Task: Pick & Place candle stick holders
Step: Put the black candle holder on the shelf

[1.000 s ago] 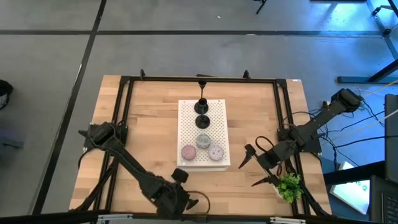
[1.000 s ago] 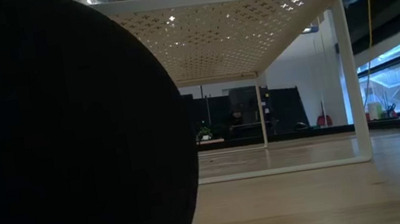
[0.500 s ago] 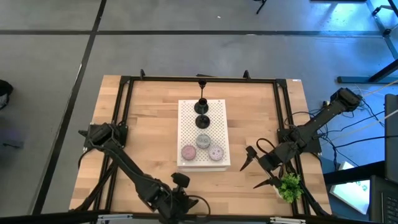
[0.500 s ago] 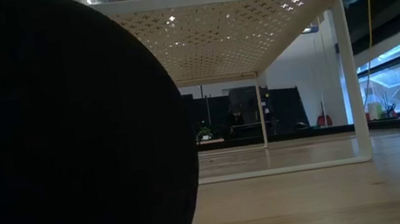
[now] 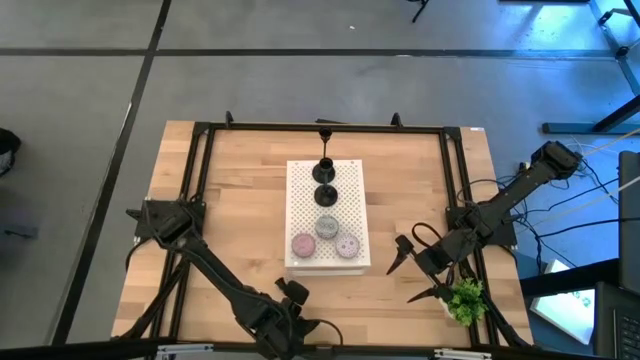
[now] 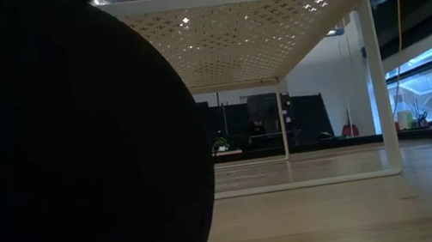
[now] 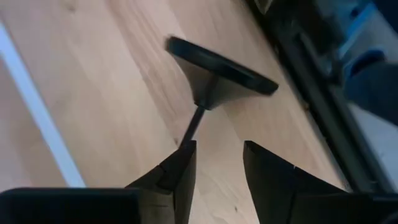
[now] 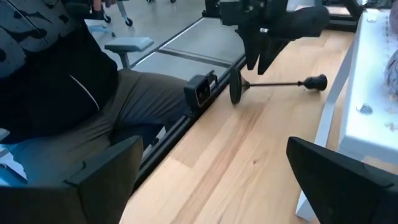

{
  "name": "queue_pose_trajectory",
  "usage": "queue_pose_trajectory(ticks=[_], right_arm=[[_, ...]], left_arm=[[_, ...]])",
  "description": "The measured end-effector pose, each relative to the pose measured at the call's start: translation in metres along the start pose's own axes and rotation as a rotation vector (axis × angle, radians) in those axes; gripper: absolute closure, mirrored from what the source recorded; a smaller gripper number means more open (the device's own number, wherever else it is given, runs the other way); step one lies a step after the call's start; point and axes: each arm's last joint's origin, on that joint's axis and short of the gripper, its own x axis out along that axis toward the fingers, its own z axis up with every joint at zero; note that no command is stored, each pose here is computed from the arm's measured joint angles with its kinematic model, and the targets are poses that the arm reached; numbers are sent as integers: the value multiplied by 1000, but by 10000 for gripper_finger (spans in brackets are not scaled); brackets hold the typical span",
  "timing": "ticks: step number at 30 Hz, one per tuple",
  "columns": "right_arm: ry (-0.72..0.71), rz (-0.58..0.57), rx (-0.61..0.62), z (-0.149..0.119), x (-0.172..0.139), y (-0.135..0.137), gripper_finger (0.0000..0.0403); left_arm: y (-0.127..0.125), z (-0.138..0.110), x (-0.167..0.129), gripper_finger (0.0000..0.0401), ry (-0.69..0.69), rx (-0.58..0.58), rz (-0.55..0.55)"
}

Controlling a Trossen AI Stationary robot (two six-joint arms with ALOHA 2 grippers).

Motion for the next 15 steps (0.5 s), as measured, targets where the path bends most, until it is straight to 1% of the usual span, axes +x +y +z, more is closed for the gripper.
queue_pose_trajectory(ticks=[5,7,12,15], right_arm=[[4,-4,4,-2,0,0,3],[0,-4,6,-2,0,0,3],[-2,-4,6,-2,0,0,3],[-2,-4,6,-2,0,0,3]], left_arm=[[-1,-5,19,271,61,31,14],[-1,-6,20,272,73,33,17],[-1,-4,13,272,99,-13,20],[-1,-3,9,272,103,-7,43]])
